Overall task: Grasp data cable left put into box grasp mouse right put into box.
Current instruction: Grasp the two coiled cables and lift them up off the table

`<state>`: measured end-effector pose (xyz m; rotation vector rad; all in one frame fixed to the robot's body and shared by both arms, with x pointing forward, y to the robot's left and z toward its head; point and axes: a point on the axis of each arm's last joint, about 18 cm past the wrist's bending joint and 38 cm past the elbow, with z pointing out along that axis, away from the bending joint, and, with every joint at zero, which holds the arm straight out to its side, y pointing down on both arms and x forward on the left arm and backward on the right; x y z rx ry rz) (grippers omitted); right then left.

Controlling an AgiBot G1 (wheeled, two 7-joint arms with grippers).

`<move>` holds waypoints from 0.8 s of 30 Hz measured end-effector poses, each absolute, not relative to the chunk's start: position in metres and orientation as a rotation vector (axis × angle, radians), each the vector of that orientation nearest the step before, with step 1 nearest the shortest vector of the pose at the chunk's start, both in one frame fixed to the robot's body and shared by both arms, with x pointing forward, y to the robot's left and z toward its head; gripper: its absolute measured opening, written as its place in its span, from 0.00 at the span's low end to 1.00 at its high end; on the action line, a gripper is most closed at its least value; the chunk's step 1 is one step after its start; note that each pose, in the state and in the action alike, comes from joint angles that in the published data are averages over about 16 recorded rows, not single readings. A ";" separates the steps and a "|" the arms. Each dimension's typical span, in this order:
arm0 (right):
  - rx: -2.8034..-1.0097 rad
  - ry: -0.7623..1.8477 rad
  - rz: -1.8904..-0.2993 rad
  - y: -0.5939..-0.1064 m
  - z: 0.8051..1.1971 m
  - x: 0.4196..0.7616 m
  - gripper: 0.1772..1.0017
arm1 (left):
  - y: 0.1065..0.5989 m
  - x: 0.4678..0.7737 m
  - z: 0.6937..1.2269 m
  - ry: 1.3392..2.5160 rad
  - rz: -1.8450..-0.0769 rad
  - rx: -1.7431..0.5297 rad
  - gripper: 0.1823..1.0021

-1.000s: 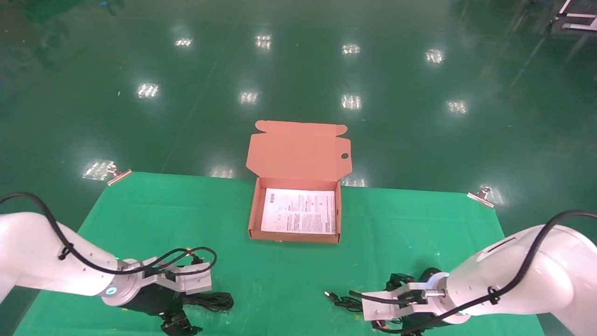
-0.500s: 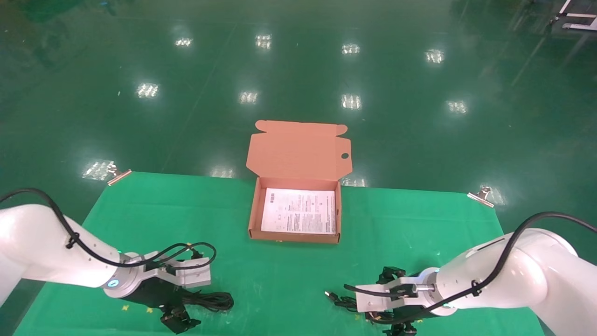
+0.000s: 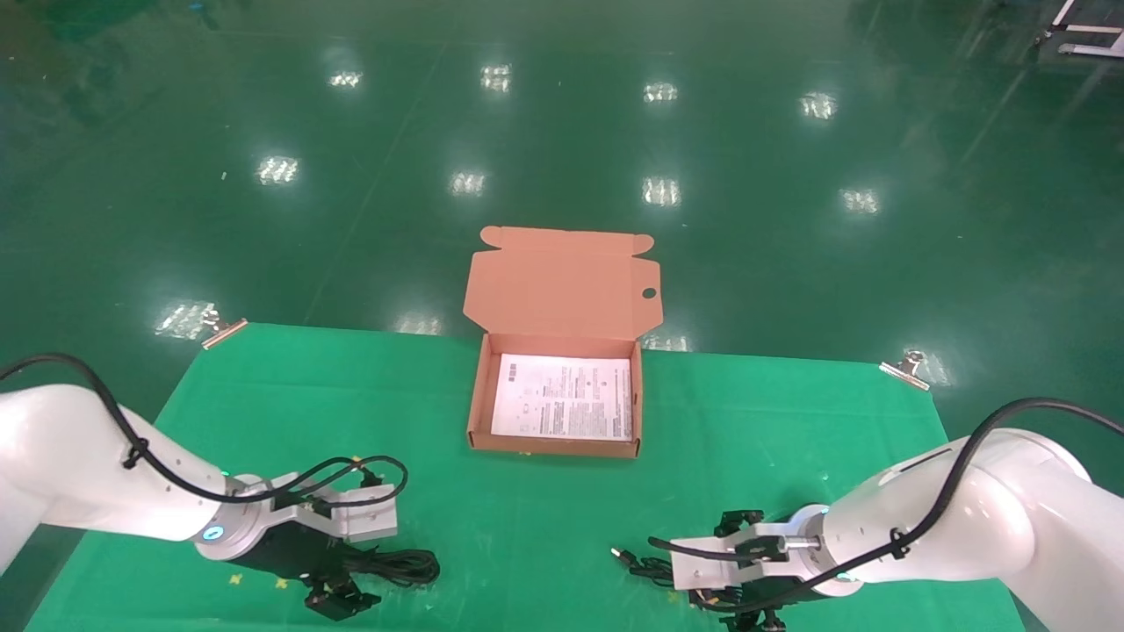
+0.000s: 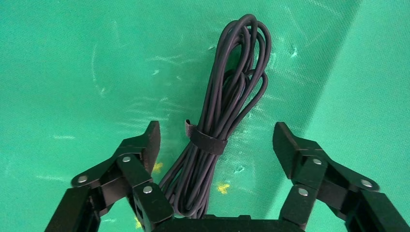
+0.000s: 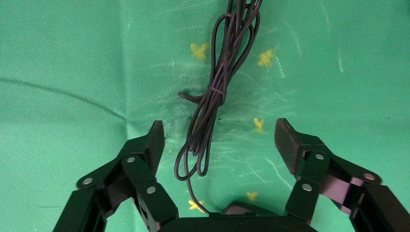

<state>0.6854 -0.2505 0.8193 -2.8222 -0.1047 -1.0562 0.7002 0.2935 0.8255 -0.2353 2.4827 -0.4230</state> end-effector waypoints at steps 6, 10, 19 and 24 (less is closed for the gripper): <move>-2.824 -0.105 -1.054 -0.251 0.820 0.685 0.72 | 0.293 0.700 0.825 2.483 -0.422 -0.233 0.73; -2.825 -0.105 -1.053 -0.251 0.820 0.684 0.59 | 0.293 0.700 0.825 2.483 -0.421 -0.232 0.61; -2.826 -0.106 -1.053 -0.251 0.820 0.684 0.31 | 0.293 0.700 0.825 2.483 -0.420 -0.231 0.34; -2.827 -0.106 -1.053 -0.251 0.820 0.684 0.20 | 0.293 0.699 0.825 2.483 -0.420 -0.231 0.22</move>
